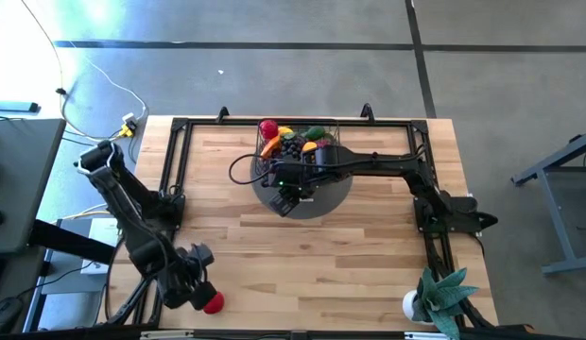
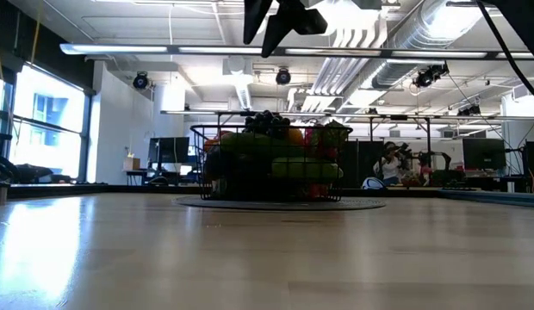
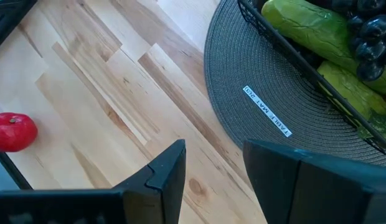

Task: Build produce basket
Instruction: Put the red tomato into the black wire basket

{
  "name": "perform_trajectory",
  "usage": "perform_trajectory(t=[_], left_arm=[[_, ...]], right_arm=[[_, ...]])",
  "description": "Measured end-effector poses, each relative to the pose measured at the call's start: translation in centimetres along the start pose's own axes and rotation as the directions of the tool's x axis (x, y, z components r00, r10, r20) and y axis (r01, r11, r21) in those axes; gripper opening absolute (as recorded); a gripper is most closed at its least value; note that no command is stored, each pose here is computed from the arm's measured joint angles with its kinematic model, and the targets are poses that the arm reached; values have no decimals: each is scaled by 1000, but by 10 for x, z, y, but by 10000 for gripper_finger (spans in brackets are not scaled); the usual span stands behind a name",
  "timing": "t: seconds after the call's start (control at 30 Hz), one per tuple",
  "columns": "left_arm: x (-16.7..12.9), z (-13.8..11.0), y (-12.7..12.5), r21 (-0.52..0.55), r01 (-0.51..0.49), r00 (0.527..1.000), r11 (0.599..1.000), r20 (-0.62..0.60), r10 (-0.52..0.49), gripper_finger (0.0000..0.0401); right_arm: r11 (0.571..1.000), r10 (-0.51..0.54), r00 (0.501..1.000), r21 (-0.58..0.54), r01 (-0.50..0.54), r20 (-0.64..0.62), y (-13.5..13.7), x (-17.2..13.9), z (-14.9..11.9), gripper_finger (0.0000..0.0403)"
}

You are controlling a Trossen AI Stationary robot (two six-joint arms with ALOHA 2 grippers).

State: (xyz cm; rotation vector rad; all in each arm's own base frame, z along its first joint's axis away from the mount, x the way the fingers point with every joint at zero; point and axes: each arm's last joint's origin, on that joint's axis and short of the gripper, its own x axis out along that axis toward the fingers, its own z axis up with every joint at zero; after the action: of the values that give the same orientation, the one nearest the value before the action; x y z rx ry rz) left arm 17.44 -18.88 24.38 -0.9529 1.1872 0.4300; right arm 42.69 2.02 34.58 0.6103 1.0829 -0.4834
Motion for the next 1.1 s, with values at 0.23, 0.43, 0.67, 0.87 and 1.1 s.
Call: perform_trajectory(t=[0.23,0.43,0.67,0.87,1.1], left_arm=[[27,-6,-8,31,-35,999,999,-17,36,353],[45,-10,-9,30,-87,995,996,-47,88,353],[61,-13,-11,40,-108,992,993,-61,110,353],[74,-17,-12,44,-138,982,989,-120,143,353],[90,-20,-12,47,-160,978,986,-130,165,353]], right_arm=[[1000,-11,1000,1,11,11,-1,0,1,145],[1000,-11,1000,2,11,11,-1,0,1,145],[1000,-11,1000,-2,11,12,-1,0,1,145],[1000,-6,1000,-3,6,17,0,0,1,145],[1000,0,1000,-4,0,24,0,0,2,145]])
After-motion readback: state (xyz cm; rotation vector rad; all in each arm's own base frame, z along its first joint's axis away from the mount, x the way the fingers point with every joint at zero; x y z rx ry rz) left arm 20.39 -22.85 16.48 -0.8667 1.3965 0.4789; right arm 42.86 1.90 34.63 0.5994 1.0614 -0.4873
